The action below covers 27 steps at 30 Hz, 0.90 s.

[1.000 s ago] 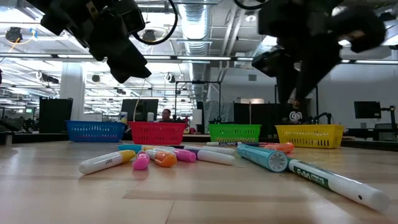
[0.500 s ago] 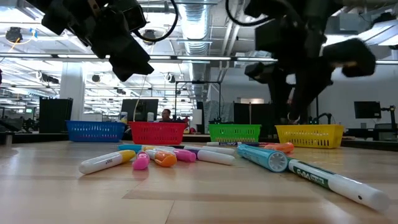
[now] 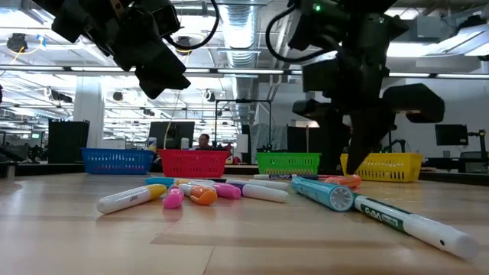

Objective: Pick & Place Markers
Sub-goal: Put the large orange highlighter pen into the blue bin

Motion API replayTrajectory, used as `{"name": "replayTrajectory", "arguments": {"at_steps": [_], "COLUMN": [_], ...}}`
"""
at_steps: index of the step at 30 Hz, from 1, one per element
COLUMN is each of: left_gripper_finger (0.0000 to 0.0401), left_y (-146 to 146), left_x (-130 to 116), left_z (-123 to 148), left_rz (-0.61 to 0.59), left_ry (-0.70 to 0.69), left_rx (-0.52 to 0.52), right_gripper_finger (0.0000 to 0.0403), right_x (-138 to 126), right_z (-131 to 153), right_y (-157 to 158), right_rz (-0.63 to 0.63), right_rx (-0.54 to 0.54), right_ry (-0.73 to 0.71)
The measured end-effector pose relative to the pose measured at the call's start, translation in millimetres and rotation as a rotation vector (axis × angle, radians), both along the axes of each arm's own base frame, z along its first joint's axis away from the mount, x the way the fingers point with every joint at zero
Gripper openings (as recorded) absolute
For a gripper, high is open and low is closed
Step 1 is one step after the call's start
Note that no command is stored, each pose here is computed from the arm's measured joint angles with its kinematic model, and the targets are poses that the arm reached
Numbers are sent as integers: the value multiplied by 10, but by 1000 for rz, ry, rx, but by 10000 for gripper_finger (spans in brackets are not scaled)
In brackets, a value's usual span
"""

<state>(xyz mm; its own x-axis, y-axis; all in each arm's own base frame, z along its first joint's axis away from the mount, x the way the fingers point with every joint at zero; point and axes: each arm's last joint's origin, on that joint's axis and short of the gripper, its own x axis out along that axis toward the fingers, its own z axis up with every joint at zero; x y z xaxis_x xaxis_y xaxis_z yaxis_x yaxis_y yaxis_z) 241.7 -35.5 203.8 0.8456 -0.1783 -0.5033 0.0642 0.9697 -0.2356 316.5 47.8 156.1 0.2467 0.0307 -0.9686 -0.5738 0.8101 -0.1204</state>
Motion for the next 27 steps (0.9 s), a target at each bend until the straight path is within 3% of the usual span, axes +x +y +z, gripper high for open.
{"name": "replayTrajectory", "arguments": {"at_steps": [15,27], "left_gripper_finger": [159,159], "left_y": [0,0], "left_x": [0,1], "left_z": [-1,1], "left_rz": [2,2], "left_ry": [-5,-10], "left_rx": [-3,-4], "right_gripper_finger": [120,120], "right_x": [55,56], "right_z": [-280,-321], "right_y": [-13,-25], "right_rz": [44,15], "right_rx": [20,56], "right_ry": [88,108]}}
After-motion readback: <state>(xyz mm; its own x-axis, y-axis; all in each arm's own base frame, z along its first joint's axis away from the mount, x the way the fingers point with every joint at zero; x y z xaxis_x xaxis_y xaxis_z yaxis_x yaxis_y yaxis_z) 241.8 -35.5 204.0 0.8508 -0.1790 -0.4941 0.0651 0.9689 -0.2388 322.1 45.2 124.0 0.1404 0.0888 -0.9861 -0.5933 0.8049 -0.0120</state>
